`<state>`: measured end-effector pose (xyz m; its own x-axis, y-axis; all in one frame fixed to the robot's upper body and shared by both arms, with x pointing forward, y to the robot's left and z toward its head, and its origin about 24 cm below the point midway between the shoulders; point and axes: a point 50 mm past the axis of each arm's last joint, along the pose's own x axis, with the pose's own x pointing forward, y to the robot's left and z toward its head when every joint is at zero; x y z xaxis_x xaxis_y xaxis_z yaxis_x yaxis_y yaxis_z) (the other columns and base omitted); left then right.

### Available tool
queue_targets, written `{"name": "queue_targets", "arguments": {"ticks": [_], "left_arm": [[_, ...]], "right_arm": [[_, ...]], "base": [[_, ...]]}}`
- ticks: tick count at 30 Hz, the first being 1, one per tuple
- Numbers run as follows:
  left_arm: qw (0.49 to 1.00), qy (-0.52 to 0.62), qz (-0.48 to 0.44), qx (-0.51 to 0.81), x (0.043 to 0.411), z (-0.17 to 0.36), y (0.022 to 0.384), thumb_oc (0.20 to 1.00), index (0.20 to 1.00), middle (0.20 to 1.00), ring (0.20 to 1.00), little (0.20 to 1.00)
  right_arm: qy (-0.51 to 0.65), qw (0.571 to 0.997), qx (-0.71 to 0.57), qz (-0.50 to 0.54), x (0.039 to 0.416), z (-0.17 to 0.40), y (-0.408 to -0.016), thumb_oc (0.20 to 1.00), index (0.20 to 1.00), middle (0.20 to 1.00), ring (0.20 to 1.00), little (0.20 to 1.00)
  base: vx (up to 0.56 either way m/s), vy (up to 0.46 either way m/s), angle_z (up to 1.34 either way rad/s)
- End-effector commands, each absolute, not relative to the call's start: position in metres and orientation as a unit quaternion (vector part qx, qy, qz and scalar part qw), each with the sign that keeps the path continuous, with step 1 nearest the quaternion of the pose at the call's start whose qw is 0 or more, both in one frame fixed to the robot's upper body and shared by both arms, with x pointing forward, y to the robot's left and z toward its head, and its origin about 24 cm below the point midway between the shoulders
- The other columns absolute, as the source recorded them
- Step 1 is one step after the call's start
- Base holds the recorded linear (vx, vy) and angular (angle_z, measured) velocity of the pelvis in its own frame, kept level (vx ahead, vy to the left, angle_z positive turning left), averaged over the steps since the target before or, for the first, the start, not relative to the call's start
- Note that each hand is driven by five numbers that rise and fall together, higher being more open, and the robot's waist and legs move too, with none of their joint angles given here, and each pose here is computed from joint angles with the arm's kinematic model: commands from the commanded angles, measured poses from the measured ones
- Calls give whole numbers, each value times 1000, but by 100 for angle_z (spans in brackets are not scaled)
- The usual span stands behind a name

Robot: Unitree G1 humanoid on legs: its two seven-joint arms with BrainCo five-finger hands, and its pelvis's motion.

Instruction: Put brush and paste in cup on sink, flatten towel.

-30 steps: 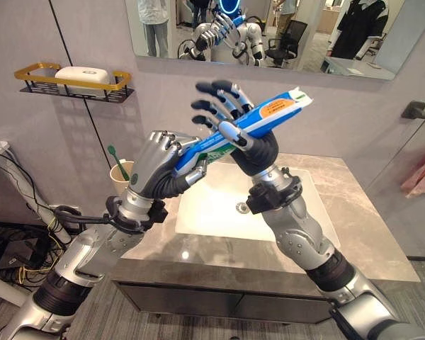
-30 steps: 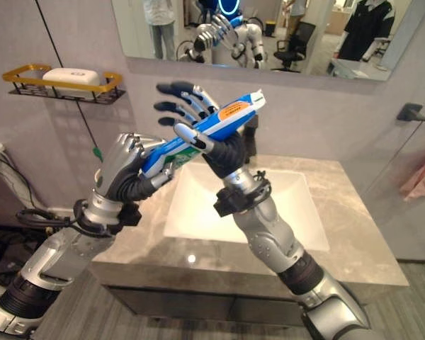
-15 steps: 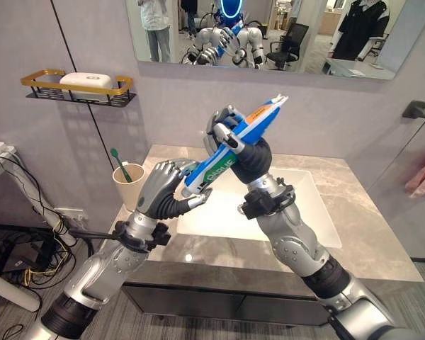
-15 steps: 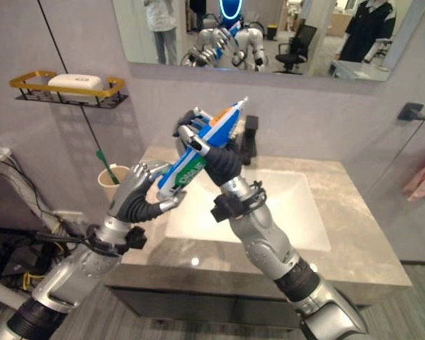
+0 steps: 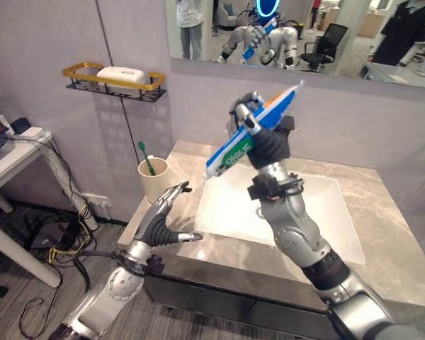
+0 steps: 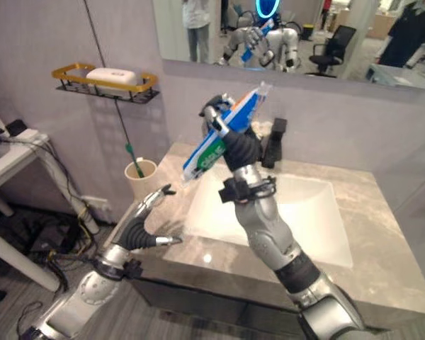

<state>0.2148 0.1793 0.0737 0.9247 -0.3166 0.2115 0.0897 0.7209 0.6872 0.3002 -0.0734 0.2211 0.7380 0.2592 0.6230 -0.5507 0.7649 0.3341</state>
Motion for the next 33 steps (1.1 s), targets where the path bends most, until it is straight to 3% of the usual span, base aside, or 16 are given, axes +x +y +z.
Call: {"name": "queue_targets", "arguments": {"ticks": [1,7,13,18,33], "left_arm": [[914,-169,-116,351,211,92,200,1000,1000,1000,1000,1000],[935,-69,-105,330,197,82,241,1000,1000,1000,1000,1000],[967,16,-77,242,184,63,259,1000,1000,1000,1000,1000],[985,63,-41,155,175,44,264,1000,1000,1000,1000,1000],[987,62,-57,138,177,45,261,1000,1000,1000,1000,1000]], "right_arm": [[-425,848,245,200,299,292,-87,200,200,200,200,200],[-453,847,193,201,300,315,-80,200,200,200,200,200],[-447,849,193,204,304,316,-76,200,200,200,200,200],[-441,851,193,209,298,303,-82,200,200,200,200,200],[-406,896,108,143,320,280,-103,200,200,200,200,200]], "base": [[-5,6,13],[-4,-5,21],[-5,-5,28],[4,-10,24],[10,2,8]]}}
